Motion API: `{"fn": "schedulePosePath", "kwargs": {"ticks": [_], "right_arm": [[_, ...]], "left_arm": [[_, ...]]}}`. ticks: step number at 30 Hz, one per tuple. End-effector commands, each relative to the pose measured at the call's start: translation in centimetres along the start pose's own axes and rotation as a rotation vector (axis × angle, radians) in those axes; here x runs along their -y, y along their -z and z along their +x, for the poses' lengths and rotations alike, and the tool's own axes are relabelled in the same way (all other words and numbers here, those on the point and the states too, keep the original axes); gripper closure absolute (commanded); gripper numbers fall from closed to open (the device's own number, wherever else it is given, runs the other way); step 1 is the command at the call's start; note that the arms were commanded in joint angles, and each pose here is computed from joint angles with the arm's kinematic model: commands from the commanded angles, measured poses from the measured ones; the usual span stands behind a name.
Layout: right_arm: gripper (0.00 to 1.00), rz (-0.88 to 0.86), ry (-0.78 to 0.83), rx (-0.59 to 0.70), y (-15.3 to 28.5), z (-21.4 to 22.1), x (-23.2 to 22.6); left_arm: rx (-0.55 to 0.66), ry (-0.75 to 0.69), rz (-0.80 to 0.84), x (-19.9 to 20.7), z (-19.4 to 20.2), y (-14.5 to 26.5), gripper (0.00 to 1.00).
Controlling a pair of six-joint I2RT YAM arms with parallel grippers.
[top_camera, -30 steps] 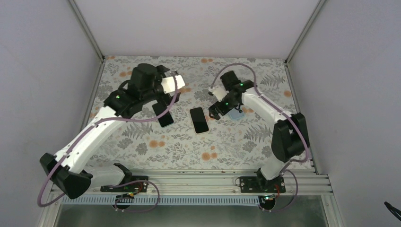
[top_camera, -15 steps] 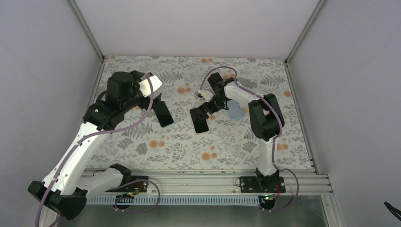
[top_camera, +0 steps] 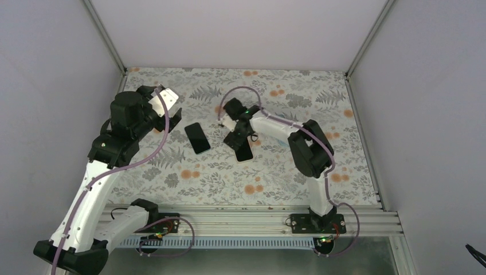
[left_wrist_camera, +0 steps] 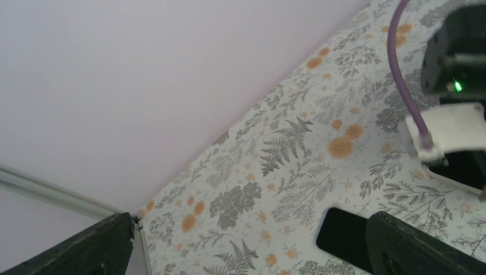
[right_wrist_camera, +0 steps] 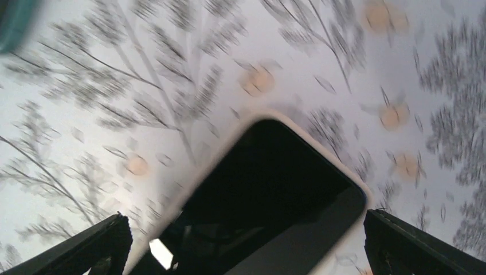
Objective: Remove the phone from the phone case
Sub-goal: Adjust the phone at the center of the board.
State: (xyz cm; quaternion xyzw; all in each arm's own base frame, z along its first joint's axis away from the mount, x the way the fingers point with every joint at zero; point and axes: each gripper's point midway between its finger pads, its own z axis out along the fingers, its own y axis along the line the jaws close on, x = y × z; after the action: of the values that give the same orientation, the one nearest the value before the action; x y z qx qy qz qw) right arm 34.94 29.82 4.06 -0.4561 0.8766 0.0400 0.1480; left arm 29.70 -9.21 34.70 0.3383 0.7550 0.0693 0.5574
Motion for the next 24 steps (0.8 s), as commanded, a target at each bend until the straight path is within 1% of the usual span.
{"fn": "schedulePosePath", "kwargs": {"ticks": [1, 4, 6, 13, 17, 24], "right_arm": [[0.00, 0.217, 0.090, 0.038, -0.6, -2.8, 1.0], [0.00, 0.206, 0.092, 0.020, -1.9, -3.5, 0.9], [0.00, 0.229, 0.096, 0.009, -2.6, -3.7, 1.3], [0.00, 0.308, 0.093, -0.026, -3.5, -2.5, 3.4], [0.00, 0.308, 0.074, -0.053, -3.4, -0.6, 4.5], [0.00, 0.313, 0.038, -0.107, -2.1, 4.4, 6.5]], "left_arm": [[0.032, 0.033, -0.016, -0.6, -0.3, 0.3, 0.00], [0.033, 0.041, -0.015, -0.7, -0.3, 0.4, 0.00], [0.036, 0.042, -0.023, -0.9, -0.3, 0.5, 0.00], [0.034, 0.047, -0.035, -1.0, 0.1, 0.6, 0.00], [0.033, 0.048, -0.037, -0.9, 0.3, 0.6, 0.00], [0.029, 0.052, -0.031, -0.8, 0.6, 0.4, 0.00]]}}
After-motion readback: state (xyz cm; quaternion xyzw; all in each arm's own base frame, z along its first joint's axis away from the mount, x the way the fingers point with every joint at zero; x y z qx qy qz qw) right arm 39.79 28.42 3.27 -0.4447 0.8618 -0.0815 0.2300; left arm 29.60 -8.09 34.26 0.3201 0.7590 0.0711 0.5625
